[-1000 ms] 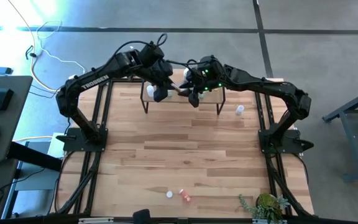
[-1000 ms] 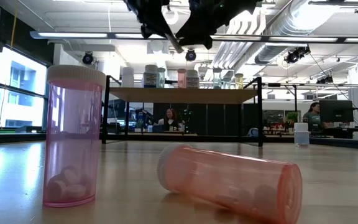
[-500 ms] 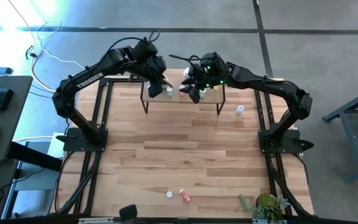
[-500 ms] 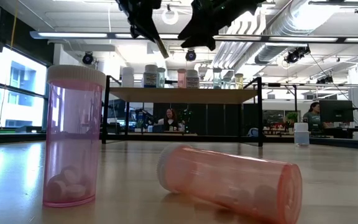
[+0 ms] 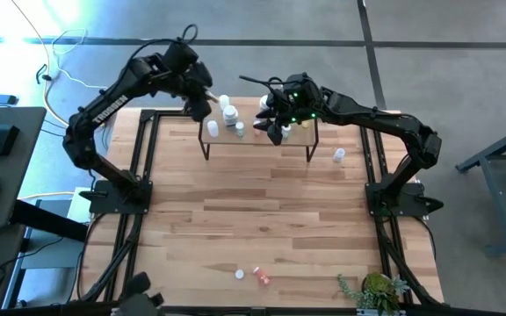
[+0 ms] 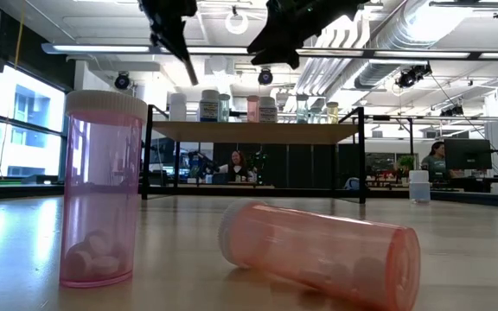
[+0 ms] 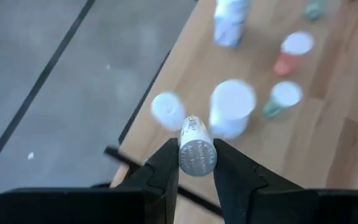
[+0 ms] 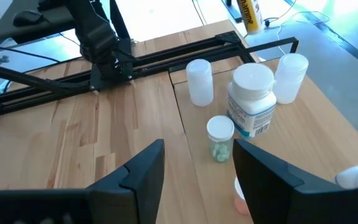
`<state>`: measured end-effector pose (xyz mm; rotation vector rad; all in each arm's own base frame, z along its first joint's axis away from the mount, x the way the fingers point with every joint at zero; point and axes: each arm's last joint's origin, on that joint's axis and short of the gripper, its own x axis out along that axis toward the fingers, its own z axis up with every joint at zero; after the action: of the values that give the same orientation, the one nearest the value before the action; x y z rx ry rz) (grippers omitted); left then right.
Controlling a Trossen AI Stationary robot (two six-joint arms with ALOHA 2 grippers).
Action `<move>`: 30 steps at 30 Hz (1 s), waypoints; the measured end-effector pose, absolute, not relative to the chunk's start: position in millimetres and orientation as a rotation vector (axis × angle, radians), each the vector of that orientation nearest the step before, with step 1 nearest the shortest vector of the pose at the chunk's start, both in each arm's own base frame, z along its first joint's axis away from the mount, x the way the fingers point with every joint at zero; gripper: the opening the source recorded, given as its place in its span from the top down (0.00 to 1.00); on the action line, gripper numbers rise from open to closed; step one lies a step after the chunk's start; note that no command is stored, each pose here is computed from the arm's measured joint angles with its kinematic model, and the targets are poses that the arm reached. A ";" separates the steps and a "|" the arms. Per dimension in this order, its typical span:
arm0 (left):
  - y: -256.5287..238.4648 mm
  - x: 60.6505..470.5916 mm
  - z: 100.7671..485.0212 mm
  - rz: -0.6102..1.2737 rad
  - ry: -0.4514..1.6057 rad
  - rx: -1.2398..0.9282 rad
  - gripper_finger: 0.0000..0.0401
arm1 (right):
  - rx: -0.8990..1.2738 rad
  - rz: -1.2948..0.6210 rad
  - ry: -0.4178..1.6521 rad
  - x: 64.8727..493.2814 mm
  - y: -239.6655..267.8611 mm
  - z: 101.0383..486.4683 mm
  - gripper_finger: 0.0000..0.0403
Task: Pick and place medicine bottles onto shelf by color
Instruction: Put the white yellow pill bottle on the shelf
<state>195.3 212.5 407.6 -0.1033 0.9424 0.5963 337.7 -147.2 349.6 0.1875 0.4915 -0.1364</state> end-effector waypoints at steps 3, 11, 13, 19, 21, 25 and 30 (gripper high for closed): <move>217.7 185.9 408.9 0.624 0.970 -0.135 0.82 | 0.185 -0.137 0.484 338.1 -147.4 350.3 0.55; 220.9 189.5 403.7 0.632 0.995 -0.240 0.82 | 0.185 -0.137 0.484 338.1 -147.4 350.3 0.55; 222.0 191.6 398.2 0.630 1.030 -0.271 0.82 | 0.187 -0.137 0.483 338.1 -147.4 350.3 0.55; 227.8 197.1 388.2 0.628 1.073 -0.303 0.82 | 0.185 -0.137 0.484 338.1 -147.4 350.3 0.55; 230.4 199.5 384.4 0.621 1.085 -0.313 0.82 | 0.185 -0.137 0.484 338.1 -147.4 350.3 0.55; 236.7 206.7 374.0 0.609 1.112 -0.345 0.82 | 0.185 -0.137 0.484 338.1 -147.4 350.3 0.55; 246.0 215.9 359.1 0.591 1.157 -0.364 0.82 | 0.185 -0.137 0.485 338.1 -147.4 350.3 0.55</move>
<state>215.9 246.0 359.1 -0.3640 1.1567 0.5906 338.1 -147.4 350.3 0.1852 0.4846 -0.1370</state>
